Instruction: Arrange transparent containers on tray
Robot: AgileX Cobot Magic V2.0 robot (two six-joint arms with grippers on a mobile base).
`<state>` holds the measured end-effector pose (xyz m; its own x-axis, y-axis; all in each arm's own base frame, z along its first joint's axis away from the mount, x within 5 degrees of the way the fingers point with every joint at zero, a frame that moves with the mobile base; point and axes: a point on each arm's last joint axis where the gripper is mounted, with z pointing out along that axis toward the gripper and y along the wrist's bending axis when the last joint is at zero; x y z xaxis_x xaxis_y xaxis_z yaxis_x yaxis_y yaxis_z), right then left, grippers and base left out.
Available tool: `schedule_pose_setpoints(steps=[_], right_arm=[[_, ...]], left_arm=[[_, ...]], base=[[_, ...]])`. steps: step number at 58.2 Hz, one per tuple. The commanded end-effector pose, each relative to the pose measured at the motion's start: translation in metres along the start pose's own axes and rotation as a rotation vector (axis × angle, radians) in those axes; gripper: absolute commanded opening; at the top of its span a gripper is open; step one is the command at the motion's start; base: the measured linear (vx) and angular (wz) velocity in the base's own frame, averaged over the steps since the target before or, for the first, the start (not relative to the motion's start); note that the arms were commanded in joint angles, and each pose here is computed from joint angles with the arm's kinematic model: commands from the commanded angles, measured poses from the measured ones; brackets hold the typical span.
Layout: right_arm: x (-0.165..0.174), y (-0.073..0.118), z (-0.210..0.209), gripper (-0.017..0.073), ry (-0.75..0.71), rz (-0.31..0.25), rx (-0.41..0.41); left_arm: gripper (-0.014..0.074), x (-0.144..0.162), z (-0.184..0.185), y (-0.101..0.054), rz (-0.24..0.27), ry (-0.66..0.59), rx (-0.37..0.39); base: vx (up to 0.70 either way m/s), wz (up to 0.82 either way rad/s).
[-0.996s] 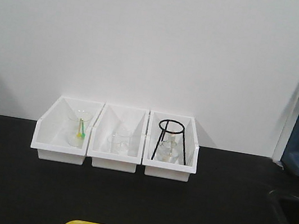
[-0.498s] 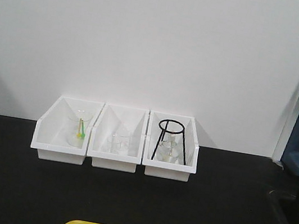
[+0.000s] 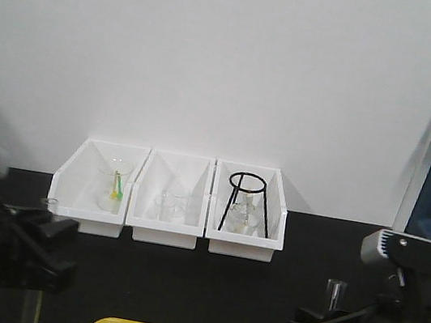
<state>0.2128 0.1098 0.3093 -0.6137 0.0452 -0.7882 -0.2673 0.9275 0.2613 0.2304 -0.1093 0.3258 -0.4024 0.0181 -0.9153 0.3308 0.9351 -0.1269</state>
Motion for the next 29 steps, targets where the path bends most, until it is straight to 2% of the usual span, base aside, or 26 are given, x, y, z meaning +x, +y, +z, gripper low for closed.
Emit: schedule_pose_setpoints(steps=[1,11,15,18,29], right_arm=[[-0.015,0.004,0.009,0.0075,-0.091,0.017,-0.037],[-0.008,0.003,0.041,0.0076,-0.046,0.015,-0.023],[-0.003,0.001,0.051,0.0077,-0.011,0.013,-0.01],[0.001,0.0,0.06,0.0078,0.013,0.01,-0.001],[0.015,-0.004,0.092,0.0082,0.066,0.005,0.016]], left_arm=[[0.0147,-0.012,0.015,-0.019,-0.065,-0.001,0.067],[0.0161,0.017,0.065,-0.03,-0.281,0.198,0.056],[0.0165,0.028,0.079,-0.032,-0.335,0.24,0.05],[0.0167,0.035,0.088,-0.034,-0.345,0.262,0.05],[0.0171,0.059,0.109,-0.045,-0.318,0.329,0.055]], base=[[0.0,0.0],[0.0,0.0],[0.0,0.0],[0.0,0.0],[0.0,0.0]])
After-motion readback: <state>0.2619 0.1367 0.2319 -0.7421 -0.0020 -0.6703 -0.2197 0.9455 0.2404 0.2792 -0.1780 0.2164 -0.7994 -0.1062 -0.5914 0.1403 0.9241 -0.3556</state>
